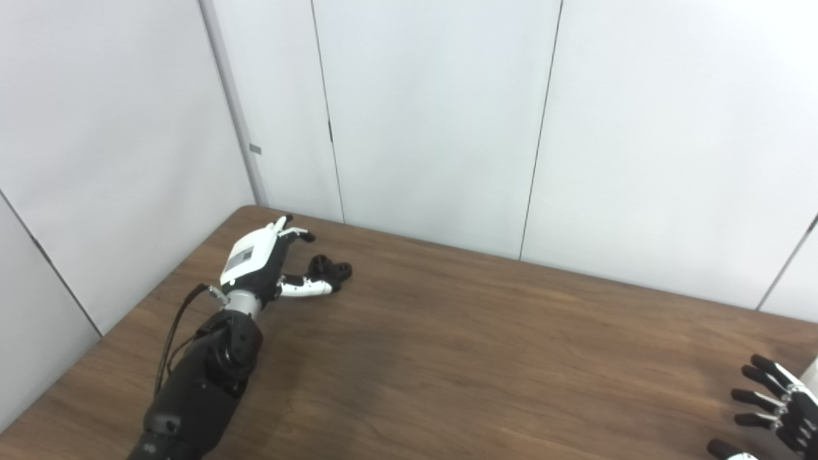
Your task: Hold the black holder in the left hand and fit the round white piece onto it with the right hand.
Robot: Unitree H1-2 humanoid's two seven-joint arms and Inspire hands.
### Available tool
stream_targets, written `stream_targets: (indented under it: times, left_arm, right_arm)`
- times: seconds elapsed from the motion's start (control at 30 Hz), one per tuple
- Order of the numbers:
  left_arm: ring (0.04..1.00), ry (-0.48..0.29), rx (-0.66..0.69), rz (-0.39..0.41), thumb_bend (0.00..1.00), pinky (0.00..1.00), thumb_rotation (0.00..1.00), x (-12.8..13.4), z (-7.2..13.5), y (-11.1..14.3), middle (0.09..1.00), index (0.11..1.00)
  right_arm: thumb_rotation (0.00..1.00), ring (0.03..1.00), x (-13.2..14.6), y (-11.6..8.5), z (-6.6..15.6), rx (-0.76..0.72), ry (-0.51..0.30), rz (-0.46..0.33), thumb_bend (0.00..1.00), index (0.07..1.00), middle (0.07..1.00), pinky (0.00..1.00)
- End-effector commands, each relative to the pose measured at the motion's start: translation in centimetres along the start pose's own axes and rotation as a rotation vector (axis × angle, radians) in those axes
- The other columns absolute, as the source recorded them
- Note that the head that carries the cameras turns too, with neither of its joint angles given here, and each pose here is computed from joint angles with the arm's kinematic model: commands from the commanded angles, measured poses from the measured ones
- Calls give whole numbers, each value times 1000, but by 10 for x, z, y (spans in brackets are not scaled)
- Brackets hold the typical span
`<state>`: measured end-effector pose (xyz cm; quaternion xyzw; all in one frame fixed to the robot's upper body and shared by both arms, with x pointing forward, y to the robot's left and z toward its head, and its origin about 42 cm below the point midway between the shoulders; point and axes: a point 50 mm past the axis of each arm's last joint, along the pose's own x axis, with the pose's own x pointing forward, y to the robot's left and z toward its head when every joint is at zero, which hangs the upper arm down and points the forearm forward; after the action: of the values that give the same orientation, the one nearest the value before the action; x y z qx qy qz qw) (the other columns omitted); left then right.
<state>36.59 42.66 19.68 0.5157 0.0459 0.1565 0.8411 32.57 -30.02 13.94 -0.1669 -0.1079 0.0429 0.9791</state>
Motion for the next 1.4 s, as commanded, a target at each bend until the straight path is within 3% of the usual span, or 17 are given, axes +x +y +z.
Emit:
stream_targets:
  times: [0.0,0.33,0.67,0.93,1.07,1.13,1.37]
  left_arm:
    - [1000,-40,32,94,978,1000,375,14,7,28,1000,752]
    - [1000,-9,65,136,952,982,379,15,-4,27,1000,771]
    - [1000,10,50,128,927,973,362,15,-9,25,1000,772]
    - [1000,21,18,101,930,966,391,15,-11,12,997,761]
    - [1000,27,12,96,914,960,400,18,-11,5,1000,762]
    - [1000,24,-4,103,891,948,412,20,-12,1,993,757]
    - [1000,33,-59,100,826,911,356,22,-12,-11,979,745]
  right_arm:
    - [259,731,14,-11,21,-25,-101,-9,754,850,832,600]
    - [280,738,15,-14,20,-22,-110,-4,763,841,849,606]
    - [267,747,14,-14,20,-25,-114,-4,756,833,851,593]
    - [285,736,12,-16,22,-25,-114,-17,759,832,842,578]
    - [240,733,11,-18,23,-16,-105,-18,753,827,842,581]
    - [272,727,11,-18,23,-21,-108,-19,763,827,839,572]
    - [270,720,11,-19,23,-21,-110,-22,760,828,836,565]
